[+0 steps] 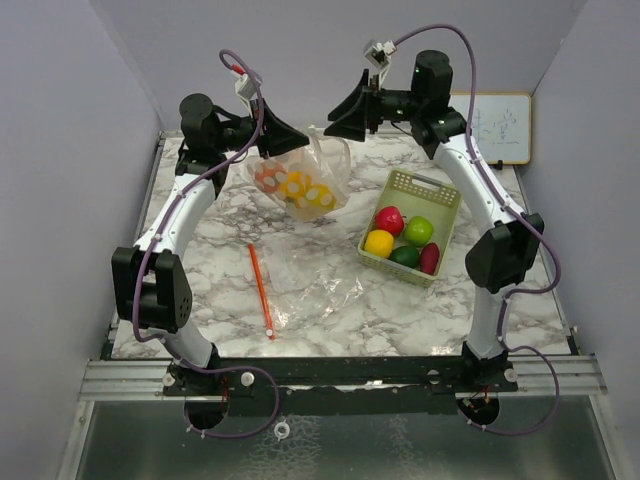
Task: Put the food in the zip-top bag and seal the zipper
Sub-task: Zip the zipper food storage bag at the center of the board, then place the zipper food storage bag at the center of the board.
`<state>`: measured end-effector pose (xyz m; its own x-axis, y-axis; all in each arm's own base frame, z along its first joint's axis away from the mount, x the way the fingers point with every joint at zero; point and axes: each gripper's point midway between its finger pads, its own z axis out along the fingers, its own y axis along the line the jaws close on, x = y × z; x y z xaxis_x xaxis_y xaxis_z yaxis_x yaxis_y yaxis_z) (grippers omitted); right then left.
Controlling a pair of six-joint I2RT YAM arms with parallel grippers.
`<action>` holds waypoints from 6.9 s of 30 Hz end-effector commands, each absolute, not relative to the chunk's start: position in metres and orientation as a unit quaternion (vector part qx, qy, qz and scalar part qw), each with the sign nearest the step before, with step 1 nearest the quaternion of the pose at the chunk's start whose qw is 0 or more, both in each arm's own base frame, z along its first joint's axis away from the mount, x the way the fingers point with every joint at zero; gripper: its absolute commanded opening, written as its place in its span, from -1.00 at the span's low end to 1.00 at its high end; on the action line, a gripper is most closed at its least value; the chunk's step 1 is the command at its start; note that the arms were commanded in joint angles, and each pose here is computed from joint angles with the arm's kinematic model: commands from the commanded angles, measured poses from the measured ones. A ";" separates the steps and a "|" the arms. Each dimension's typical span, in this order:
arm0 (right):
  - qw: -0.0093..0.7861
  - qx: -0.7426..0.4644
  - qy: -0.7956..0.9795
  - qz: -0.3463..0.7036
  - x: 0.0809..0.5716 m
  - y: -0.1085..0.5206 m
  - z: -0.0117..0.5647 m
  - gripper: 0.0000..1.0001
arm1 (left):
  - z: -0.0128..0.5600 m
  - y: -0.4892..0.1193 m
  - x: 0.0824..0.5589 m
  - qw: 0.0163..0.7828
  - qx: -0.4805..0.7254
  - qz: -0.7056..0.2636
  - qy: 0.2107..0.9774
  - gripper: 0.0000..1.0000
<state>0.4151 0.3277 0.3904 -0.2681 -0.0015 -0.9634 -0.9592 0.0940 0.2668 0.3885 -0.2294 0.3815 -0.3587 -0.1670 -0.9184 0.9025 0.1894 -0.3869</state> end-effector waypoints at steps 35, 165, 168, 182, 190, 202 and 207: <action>0.403 -0.427 0.551 0.593 0.392 0.360 0.399 -0.38 | 0.385 -0.237 0.392 0.488 0.312 -0.543 0.608 -1.00; 0.355 -0.415 0.687 0.479 0.370 0.316 0.327 -0.89 | 0.426 -0.173 0.391 0.528 0.254 -0.613 0.530 -1.00; 0.357 -0.381 0.746 0.414 0.384 0.300 0.299 -0.90 | 0.408 -0.150 0.411 0.531 0.210 -0.594 0.567 -1.00; 0.329 -0.294 0.865 0.239 0.416 0.248 0.226 -0.92 | 0.358 -0.099 0.448 0.516 0.107 -0.568 0.632 -1.00; 0.339 -0.313 0.816 0.347 0.402 0.282 0.263 -0.10 | 0.351 -0.089 0.457 0.514 0.075 -0.585 0.623 -1.00; 0.315 -0.293 0.814 0.391 0.375 0.311 0.266 0.99 | 0.336 -0.063 0.476 0.505 0.032 -0.573 0.645 0.98; 0.256 -0.354 0.841 0.318 0.341 0.359 0.210 0.99 | 0.345 -0.062 0.473 0.515 0.049 -0.543 0.661 0.98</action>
<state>0.3741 0.3192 0.2427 -0.6368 -0.2855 -0.7162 -0.7194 0.5541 0.4188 0.4732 -0.0665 0.3253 -0.5262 -0.5230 -0.6705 0.5972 0.3340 -0.7292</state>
